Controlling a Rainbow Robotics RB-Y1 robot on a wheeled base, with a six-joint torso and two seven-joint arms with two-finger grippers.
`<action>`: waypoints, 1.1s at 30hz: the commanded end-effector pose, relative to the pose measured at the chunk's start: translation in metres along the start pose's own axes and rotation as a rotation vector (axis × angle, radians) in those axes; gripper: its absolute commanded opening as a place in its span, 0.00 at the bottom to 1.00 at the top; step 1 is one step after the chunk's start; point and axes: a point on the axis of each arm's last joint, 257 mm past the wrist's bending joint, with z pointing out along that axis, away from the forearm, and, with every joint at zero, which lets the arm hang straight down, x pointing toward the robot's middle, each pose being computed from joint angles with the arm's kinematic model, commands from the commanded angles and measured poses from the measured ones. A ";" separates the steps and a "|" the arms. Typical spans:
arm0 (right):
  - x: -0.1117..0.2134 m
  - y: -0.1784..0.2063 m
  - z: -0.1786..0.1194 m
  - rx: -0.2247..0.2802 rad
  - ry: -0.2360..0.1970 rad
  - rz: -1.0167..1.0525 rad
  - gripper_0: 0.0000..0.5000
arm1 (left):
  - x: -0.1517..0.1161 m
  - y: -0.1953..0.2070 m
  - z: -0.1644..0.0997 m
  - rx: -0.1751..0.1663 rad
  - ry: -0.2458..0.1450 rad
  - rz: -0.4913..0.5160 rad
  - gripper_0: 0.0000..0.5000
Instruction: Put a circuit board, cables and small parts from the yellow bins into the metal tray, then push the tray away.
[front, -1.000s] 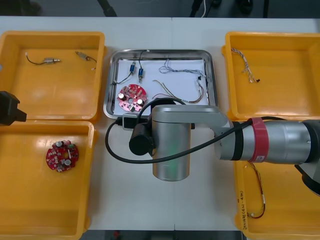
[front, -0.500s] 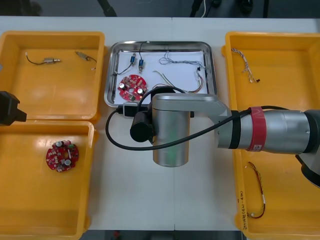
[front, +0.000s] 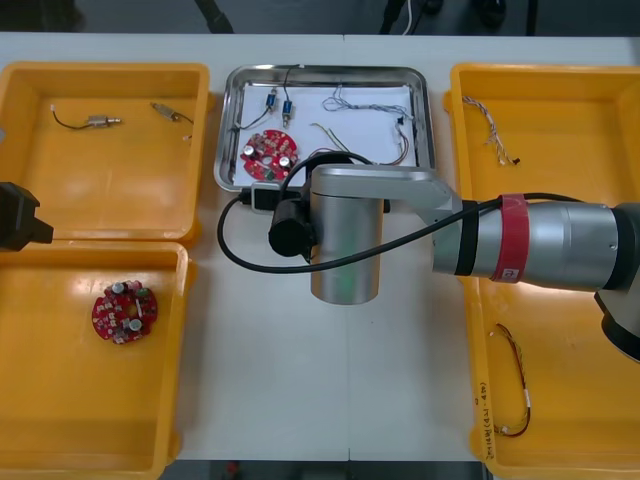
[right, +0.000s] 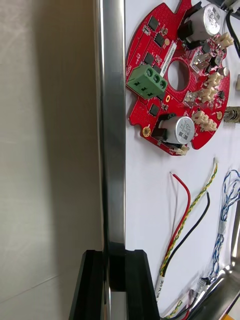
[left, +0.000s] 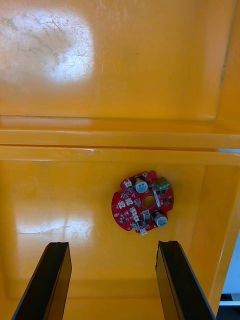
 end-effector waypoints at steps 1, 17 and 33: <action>-0.013 -0.042 0.000 0.082 -0.056 -0.001 0.10 | 0.000 0.004 -0.005 -0.009 -0.022 0.076 1.00; -0.011 -0.059 0.012 0.114 -0.082 -0.021 0.09 | 0.000 0.004 -0.005 -0.009 -0.022 0.076 1.00; -0.010 -0.059 0.012 0.114 -0.079 -0.034 1.00 | 0.000 0.004 -0.005 -0.009 -0.022 0.076 1.00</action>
